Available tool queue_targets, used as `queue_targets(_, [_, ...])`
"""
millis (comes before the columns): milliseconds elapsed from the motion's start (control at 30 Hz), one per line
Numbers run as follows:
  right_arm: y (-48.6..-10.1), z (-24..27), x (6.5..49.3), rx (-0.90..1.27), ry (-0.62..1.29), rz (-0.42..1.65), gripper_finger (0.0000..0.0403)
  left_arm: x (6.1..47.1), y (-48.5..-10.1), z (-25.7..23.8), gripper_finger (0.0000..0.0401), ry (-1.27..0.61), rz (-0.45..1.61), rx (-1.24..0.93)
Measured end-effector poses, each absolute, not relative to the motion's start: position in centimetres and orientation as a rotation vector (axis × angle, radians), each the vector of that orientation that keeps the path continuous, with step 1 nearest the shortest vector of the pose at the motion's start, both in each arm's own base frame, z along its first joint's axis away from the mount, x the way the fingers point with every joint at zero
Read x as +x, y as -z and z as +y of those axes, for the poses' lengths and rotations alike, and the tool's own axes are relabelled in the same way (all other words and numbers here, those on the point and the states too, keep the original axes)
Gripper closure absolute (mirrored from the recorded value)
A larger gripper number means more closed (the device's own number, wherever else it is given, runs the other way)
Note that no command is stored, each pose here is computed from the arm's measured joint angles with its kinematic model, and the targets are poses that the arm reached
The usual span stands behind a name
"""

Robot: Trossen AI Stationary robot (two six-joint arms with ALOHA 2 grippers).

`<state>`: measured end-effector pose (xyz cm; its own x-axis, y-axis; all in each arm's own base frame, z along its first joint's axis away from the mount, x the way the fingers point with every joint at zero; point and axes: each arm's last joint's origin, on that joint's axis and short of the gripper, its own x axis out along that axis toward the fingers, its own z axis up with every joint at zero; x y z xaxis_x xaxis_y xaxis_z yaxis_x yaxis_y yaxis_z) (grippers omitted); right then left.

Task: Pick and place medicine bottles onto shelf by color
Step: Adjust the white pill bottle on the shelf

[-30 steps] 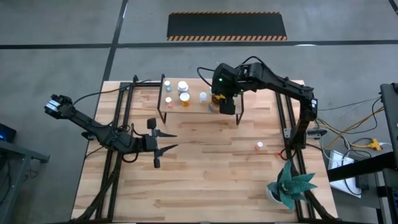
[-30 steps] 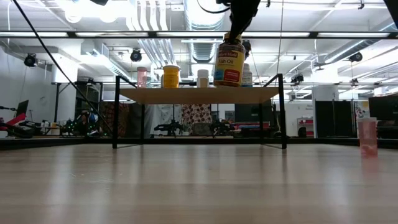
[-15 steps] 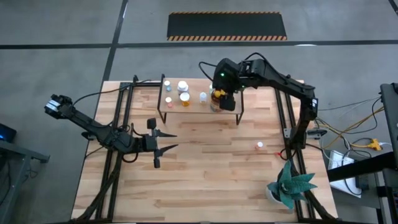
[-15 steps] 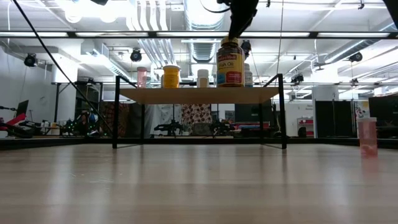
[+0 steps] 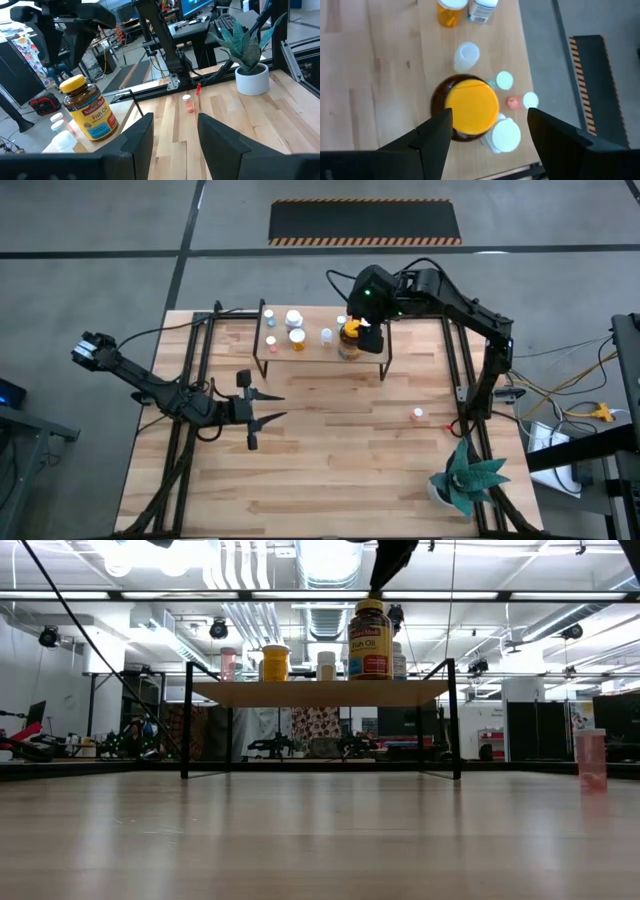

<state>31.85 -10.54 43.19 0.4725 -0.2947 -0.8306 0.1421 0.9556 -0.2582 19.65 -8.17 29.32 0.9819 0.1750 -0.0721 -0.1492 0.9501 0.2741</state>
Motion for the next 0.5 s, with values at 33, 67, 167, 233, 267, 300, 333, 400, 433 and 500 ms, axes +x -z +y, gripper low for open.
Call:
queue_targets(33, [-43.3, -10.6, 31.7, -0.168, 0.283, 1.048, 0.0159, 19.6, -29.3, -8.2, 0.0265, -0.165, 0.096, 0.271])
queue_targets(67, [-43.3, -10.5, 31.5, -0.176, 0.297, 1.052, 0.0166, 19.6, -29.3, -8.2, 0.0265, -0.164, 0.095, 0.271])
queue_targets(167, [-43.8, -10.7, 30.8, -0.186, 0.344, 1.048, 0.0202, 19.7, -29.4, -8.2, 0.0265, -0.164, 0.093, 0.27])
queue_targets(233, [-44.2, -11.0, 30.1, -0.173, 0.364, 1.047, 0.0233, 19.7, -29.4, -8.2, 0.0265, -0.164, 0.093, 0.27])
queue_targets(267, [-44.3, -11.2, 29.7, -0.164, 0.375, 1.049, 0.0249, 19.7, -29.4, -8.2, 0.0265, -0.164, 0.093, 0.27])
queue_targets(300, [-44.5, -11.4, 29.3, -0.155, 0.386, 1.053, 0.0266, 19.7, -29.4, -8.2, 0.0265, -0.164, 0.093, 0.271])
queue_targets(333, [-44.5, -11.7, 28.9, -0.145, 0.39, 1.054, 0.0283, 19.7, -29.4, -8.2, 0.0265, -0.164, 0.093, 0.271])
queue_targets(400, [-44.6, -12.2, 28.3, -0.104, 0.376, 1.043, 0.0313, 19.7, -29.4, -8.2, 0.0265, -0.164, 0.094, 0.272])
queue_targets(433, [-44.6, -12.5, 28.1, -0.078, 0.357, 1.032, 0.0327, 19.7, -29.5, -8.2, 0.0265, -0.164, 0.093, 0.272])
queue_targets(500, [-44.3, -13.0, 28.0, -0.034, 0.316, 1.015, 0.0352, 19.7, -29.5, -8.2, 0.0265, -0.165, 0.093, 0.272])
